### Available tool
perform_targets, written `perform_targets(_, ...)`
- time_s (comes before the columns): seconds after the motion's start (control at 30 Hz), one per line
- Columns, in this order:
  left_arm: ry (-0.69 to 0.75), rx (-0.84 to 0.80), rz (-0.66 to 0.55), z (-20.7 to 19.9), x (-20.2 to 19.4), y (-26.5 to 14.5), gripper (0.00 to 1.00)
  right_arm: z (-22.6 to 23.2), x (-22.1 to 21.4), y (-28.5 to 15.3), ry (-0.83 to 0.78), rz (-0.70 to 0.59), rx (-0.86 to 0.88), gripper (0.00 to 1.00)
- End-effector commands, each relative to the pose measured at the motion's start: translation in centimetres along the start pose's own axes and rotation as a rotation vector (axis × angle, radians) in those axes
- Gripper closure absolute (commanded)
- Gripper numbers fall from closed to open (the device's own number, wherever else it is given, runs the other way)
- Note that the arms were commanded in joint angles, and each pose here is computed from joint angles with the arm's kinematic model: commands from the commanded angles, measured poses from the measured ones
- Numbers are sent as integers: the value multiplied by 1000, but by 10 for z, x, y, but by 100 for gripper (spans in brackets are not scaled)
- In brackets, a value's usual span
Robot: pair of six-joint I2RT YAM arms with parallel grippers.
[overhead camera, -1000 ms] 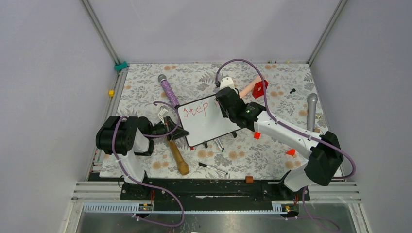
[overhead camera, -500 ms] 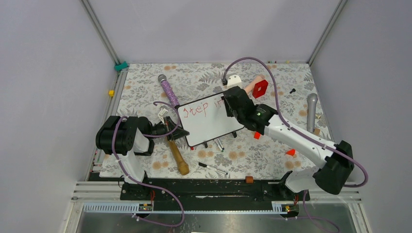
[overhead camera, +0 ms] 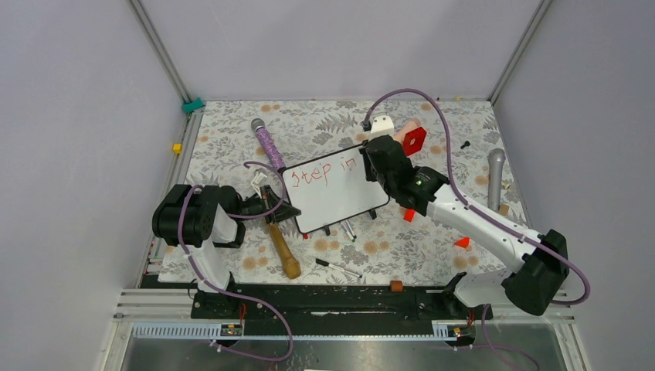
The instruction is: Write a sentence on the whiteboard
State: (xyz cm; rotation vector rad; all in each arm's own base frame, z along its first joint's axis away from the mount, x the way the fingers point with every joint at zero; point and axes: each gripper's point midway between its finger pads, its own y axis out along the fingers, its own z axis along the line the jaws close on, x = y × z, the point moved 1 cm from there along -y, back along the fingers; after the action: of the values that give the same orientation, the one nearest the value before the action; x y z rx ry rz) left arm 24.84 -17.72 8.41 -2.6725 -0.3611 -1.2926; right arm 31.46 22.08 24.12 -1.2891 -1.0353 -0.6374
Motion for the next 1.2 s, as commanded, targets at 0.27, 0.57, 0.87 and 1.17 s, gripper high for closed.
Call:
perform_targets(0.27, 71, -56, 21, -5, -1, 1, 99, 7, 2, 23, 10, 4, 3, 100)
perform_targets(0.57, 70, -56, 21, -6, -1, 1, 99, 12, 0, 32, 3, 22, 10, 100)
perform_targets(0.87, 70, -55, 20, -5, -1, 1, 99, 10, -1, 40, -9, 30, -21, 100)
perform_targets(1.17, 71, -55, 20, -5, -1, 1, 99, 0, -2, 40, -17, 35, -77, 100)
